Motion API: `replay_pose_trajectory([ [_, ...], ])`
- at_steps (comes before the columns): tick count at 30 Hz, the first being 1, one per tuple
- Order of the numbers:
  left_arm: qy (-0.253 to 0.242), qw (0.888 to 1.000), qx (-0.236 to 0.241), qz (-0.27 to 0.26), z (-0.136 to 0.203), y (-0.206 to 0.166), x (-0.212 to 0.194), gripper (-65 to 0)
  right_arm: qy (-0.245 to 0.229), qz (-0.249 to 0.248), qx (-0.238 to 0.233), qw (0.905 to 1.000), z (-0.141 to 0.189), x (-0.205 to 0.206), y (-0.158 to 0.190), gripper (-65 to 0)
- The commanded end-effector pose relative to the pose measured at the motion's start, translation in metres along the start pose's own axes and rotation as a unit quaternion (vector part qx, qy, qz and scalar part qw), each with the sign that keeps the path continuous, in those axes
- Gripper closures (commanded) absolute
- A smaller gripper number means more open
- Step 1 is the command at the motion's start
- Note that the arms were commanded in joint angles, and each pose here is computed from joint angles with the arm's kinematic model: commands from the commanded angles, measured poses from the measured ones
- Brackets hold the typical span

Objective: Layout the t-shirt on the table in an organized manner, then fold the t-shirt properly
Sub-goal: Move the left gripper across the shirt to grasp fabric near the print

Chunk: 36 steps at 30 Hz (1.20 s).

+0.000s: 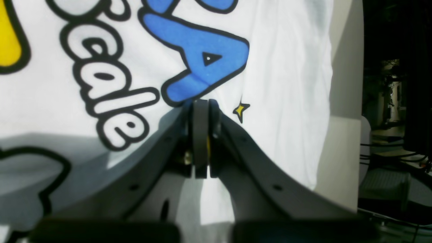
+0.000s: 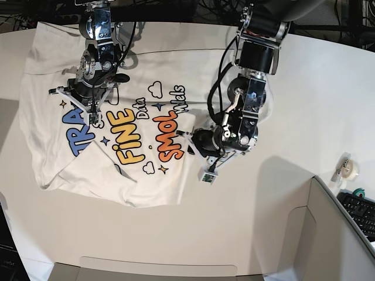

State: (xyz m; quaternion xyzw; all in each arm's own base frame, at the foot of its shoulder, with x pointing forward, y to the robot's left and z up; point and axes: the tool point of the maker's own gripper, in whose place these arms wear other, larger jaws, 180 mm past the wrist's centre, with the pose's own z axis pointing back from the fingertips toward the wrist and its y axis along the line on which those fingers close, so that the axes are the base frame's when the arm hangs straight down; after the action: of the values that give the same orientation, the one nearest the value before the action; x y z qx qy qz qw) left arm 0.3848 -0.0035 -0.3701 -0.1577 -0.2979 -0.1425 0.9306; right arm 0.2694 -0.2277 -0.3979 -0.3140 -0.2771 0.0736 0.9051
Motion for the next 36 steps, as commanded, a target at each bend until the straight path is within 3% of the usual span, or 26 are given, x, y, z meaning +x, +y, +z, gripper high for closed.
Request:
replay_pose_trajectory([
  [1, -0.027, 0.999, -0.018, -0.007, 0.010, -0.019, 0.020, -19.7, 0.026, -0.002, 0.023, 0.9994, 0.001, -0.011, 0.009, 0.0],
  [5, -0.022, 0.997, -0.055, -0.058, 0.021, -0.070, 0.010, -19.7, 0.025, -0.003, 0.023, 0.9994, 0.000, -0.010, 0.009, 0.0],
  [9, -0.023, 0.995, -0.065, -0.074, 0.023, -0.086, 0.004, -19.8, 0.025, -0.003, 0.023, 0.9994, 0.001, -0.010, 0.010, 0.0],
  [13, -0.046, 0.997, -0.047, -0.049, 0.025, -0.075, 0.015, -23.9, 0.028, -0.002, 0.024, 0.9993, 0.001, -0.012, 0.010, 0.0],
  [18, -0.127, 0.991, 0.021, 0.033, 0.041, -0.012, 0.061, -32.4, 0.028, -0.002, 0.025, 0.9993, 0.001, -0.012, 0.011, 0.0],
  [24, -0.114, 0.991, 0.055, 0.049, 0.026, 0.020, 0.072, -33.5, 0.028, -0.002, 0.025, 0.9993, 0.001, -0.012, 0.011, 0.0],
  [29, -0.085, 0.992, 0.061, 0.066, -0.004, 0.031, 0.051, -33.5, 0.028, -0.002, 0.025, 0.9993, 0.001, -0.012, 0.011, 0.0],
  [36, -0.059, 0.989, 0.009, 0.133, -0.029, 0.027, 0.042, -33.4, 0.031, 0.000, 0.026, 0.9992, 0.001, -0.016, 0.012, 0.0],
])
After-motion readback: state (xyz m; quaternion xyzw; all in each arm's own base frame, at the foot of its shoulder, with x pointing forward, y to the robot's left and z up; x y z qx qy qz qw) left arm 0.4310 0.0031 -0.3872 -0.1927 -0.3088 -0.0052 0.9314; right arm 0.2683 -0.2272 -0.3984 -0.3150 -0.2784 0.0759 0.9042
